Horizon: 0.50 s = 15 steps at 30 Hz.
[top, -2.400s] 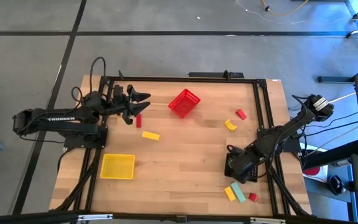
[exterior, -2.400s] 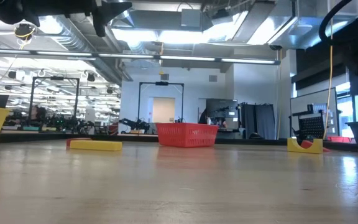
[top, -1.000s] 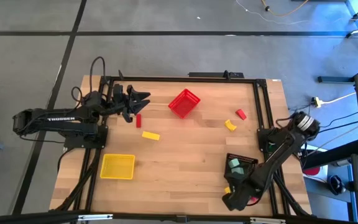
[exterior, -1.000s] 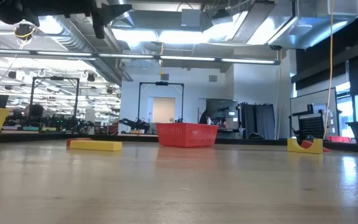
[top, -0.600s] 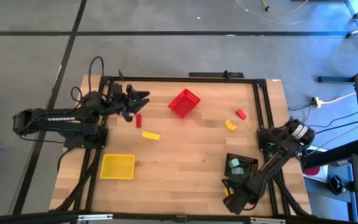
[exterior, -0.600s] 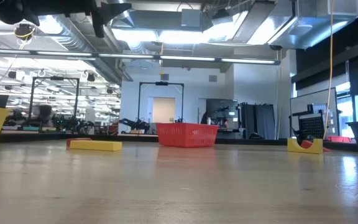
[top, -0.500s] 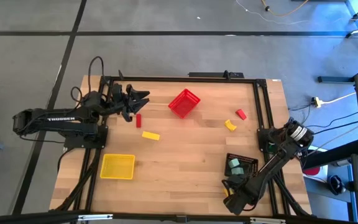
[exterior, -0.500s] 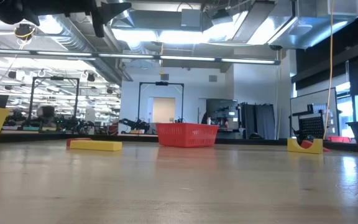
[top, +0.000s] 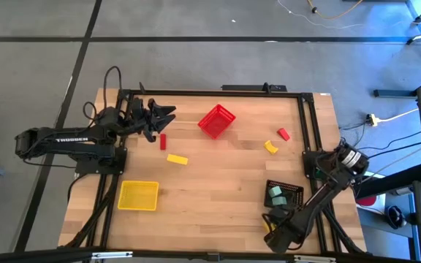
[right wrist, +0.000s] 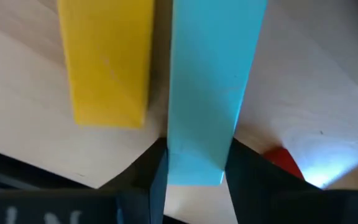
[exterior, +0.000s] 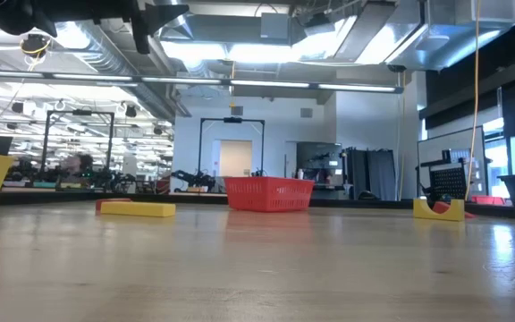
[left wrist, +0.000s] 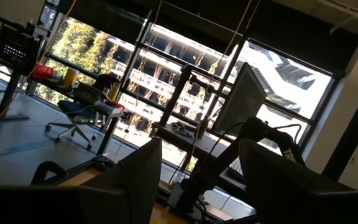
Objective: Sort & place blocks by color
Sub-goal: Put the light blue block into the black bin
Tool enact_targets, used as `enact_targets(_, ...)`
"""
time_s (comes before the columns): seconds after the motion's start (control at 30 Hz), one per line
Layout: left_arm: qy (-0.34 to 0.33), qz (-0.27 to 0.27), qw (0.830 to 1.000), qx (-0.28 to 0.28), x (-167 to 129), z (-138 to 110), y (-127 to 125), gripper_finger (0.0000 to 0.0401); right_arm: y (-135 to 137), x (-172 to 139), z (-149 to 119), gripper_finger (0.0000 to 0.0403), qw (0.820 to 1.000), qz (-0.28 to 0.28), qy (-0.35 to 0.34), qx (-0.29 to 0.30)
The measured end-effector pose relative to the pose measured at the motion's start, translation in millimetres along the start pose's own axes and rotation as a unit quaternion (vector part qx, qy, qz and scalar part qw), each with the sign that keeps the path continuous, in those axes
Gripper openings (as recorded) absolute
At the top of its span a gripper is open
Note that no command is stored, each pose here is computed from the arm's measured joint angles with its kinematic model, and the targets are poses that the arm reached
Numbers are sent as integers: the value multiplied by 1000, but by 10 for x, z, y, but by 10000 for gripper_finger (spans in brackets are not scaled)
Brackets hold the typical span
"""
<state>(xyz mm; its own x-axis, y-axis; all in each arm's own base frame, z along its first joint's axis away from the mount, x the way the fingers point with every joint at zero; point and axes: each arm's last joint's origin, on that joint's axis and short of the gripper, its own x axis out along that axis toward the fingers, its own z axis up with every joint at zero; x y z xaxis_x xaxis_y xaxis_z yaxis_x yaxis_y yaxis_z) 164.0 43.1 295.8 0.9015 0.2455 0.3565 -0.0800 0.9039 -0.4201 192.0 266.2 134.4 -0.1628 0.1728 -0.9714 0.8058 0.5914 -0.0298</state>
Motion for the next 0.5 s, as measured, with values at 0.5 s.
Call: enact_targets(0.5, 0, 0, 1000, -1, 0, -1, 0, 207, -244, -1094, -384, 128, 975, 159, -73, -137)
